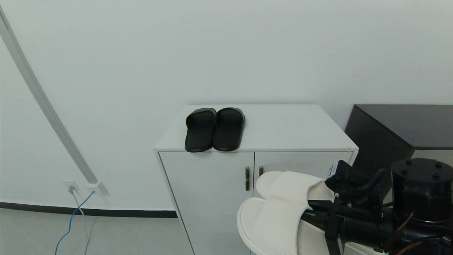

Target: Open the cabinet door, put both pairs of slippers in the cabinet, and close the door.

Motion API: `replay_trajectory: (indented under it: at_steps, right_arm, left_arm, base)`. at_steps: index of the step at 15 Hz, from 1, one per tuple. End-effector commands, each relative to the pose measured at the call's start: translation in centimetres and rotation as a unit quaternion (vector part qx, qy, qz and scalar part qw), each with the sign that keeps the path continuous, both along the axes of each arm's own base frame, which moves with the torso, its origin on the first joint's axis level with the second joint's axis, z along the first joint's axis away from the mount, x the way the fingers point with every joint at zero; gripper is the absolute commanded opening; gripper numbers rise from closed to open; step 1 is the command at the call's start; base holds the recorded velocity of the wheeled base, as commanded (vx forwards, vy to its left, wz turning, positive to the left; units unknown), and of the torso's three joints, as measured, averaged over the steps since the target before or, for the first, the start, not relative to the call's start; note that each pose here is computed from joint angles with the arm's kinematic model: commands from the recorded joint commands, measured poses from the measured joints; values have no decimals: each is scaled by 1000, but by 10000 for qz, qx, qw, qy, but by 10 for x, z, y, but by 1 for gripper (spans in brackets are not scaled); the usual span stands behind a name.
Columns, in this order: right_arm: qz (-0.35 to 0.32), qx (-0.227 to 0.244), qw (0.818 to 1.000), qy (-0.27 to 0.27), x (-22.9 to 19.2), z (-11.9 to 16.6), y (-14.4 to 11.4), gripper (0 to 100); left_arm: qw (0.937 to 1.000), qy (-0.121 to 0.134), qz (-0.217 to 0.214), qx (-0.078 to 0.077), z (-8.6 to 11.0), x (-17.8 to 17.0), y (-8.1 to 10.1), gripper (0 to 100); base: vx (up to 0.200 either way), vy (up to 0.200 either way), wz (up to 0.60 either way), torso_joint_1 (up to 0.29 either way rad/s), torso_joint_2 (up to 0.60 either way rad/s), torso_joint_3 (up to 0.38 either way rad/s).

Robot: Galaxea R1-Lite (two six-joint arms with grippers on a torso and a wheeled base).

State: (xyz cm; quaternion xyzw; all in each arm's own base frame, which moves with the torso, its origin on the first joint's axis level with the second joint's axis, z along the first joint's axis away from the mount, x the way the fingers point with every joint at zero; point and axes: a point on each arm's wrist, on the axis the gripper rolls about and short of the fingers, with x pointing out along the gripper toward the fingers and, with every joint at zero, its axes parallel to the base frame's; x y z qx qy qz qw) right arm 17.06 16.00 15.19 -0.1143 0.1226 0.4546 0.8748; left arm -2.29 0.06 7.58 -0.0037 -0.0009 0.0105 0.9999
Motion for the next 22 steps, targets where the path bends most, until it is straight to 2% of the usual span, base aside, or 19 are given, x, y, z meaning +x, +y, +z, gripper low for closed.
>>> replay_trajectory:
  at_steps: [1, 14, 18, 21, 22]
  right_arm:
    - [3, -13, 10000, 13, 0, -1, 0, 0]
    - [10, -32, 10000, 38, -1, -3, -1, 0]
    - [55, -126, 9999, -16, -3, -5, -2, 0]
    - [74, -196, 9998, -48, -3, -7, -2, 0]
    - [64, -187, 9998, -48, -3, -6, -2, 0]
  left_arm:
    - [10000, 8, 2, -1, 0, 0, 0, 100]
    - [10000, 1, 10, -1, 0, 0, 0, 100]
    - [10000, 10, -6, 68, 0, 0, 0, 100]
    - [9999, 41, -83, 129, 0, 0, 0, 100]
    - [9998, 156, -92, 113, 1, 2, 0, 100]
  base:
    - [0, 0, 0, -217, 535, 325]
    - [0, 0, 0, -172, 501, 325]
    - [0, 0, 0, -104, 463, 351]
    - [0, 0, 0, -53, 452, 377]
    - [0, 0, 0, -32, 447, 398]
